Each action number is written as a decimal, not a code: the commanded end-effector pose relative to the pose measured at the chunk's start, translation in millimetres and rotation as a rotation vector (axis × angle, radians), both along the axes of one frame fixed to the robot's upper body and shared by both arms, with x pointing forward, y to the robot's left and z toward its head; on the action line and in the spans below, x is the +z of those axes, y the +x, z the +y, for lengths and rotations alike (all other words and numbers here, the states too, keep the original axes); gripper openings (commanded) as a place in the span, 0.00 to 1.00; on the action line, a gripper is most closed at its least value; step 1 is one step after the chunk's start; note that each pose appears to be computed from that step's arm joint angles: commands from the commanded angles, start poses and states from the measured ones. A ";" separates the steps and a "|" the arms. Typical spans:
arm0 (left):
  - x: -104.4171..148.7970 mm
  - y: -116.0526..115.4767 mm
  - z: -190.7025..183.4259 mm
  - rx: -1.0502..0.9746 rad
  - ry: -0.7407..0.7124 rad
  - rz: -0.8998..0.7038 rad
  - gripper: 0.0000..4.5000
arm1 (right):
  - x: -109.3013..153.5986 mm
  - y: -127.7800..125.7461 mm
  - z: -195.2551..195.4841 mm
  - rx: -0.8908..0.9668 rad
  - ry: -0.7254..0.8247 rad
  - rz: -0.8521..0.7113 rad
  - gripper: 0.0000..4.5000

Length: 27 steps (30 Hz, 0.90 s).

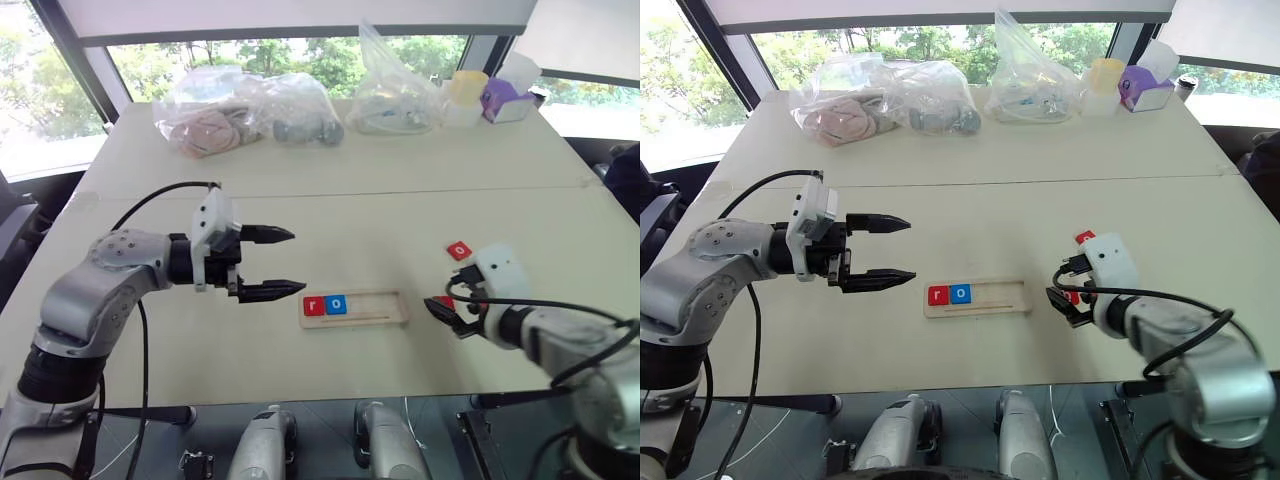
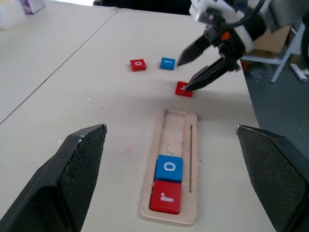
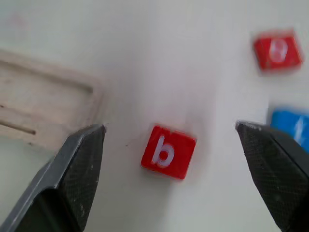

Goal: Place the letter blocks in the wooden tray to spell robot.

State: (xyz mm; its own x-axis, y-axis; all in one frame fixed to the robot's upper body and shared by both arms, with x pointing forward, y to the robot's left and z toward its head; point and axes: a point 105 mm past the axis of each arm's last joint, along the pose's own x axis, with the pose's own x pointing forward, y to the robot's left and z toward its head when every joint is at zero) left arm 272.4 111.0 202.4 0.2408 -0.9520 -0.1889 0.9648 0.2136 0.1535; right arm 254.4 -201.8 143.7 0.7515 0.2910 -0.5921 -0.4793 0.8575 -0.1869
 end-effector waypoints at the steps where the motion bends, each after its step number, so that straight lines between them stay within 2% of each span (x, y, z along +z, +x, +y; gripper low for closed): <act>1: 9.8 -1.8 -3.5 -0.019 0.001 -0.062 1.00 | 14.1 -7.2 8.3 0.292 -0.018 0.012 0.98; 5: 10.5 -1.0 -4.0 -0.016 0.003 -0.074 1.00 | 9.9 -13.4 0.0 0.524 -0.087 0.040 0.98; 11: 12.3 -1.8 -6.6 -0.013 0.000 -0.087 1.00 | -12.7 2.1 -18.9 0.659 -0.081 0.048 0.98; 14: 12.6 -2.5 -7.1 -0.009 0.003 -0.090 1.00 | -17.9 8.4 -19.5 0.691 -0.064 0.046 0.98; 18: 11.4 -4.1 -7.5 -0.005 0.002 -0.088 1.00 | -26.3 18.0 -28.2 0.706 -0.114 0.043 0.98; 27: 11.6 -3.4 -6.8 0.004 0.007 -0.090 1.00 | -38.4 34.2 -30.5 0.704 -0.067 0.053 0.98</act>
State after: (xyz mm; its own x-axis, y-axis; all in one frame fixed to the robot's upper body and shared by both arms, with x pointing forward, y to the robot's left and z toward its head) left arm 271.9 104.8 205.4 0.2604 -0.9476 -0.1851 0.9537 0.2226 0.2023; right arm 285.6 -233.2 101.6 0.3659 0.6503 -0.6658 -0.9244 0.3366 -0.1792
